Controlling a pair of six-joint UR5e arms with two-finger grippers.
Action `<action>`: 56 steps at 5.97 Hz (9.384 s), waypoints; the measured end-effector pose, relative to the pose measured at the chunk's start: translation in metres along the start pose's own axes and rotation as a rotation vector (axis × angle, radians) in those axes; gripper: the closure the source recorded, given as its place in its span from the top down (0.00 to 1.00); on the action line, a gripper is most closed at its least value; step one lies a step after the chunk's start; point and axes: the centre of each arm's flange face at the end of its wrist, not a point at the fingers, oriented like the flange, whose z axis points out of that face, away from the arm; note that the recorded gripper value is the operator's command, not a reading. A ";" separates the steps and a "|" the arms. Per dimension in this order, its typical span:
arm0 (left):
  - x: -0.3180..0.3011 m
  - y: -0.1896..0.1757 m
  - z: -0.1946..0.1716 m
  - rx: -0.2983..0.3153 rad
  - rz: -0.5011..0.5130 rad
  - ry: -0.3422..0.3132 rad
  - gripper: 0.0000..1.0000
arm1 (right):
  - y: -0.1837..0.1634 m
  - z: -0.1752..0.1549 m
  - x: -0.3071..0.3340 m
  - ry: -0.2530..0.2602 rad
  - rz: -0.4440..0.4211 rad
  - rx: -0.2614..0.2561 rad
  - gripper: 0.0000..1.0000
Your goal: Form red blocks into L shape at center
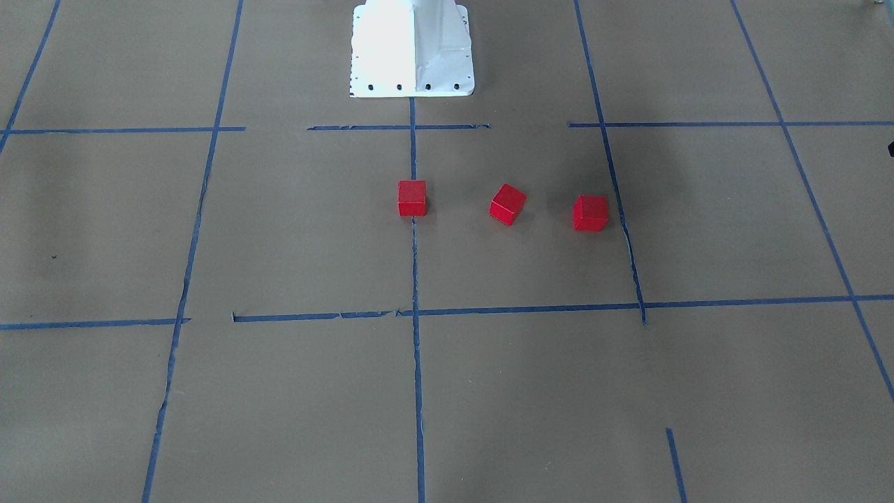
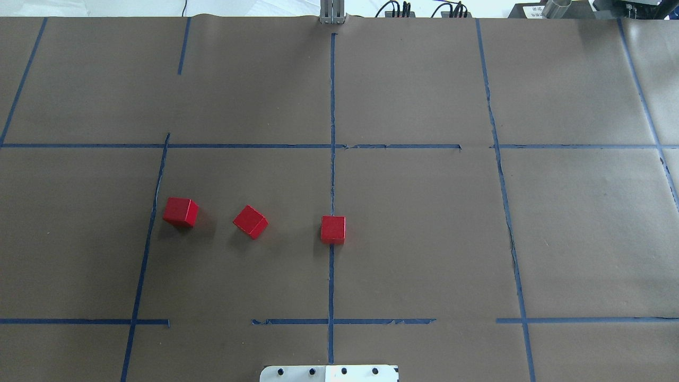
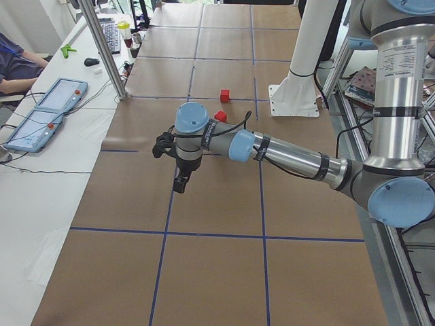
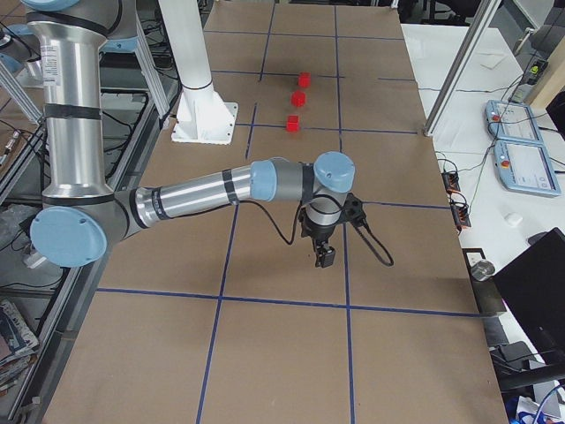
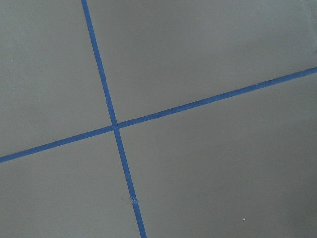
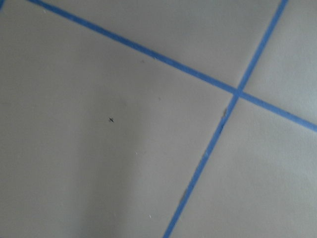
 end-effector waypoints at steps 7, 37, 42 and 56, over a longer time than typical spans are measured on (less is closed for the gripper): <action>0.395 -0.093 0.122 -0.023 0.046 0.170 1.00 | 0.069 0.013 0.013 -0.001 0.137 0.005 1.00; 0.678 -0.181 0.269 -0.138 -0.467 -0.037 0.30 | 0.070 0.021 0.020 -0.006 0.147 -0.009 1.00; 0.680 -0.178 0.271 -0.142 -0.465 -0.037 0.41 | 0.070 0.021 0.020 -0.006 0.147 -0.010 1.00; 0.665 -0.188 0.256 -0.104 -0.429 0.027 1.00 | 0.071 0.022 0.020 -0.007 0.150 -0.011 1.00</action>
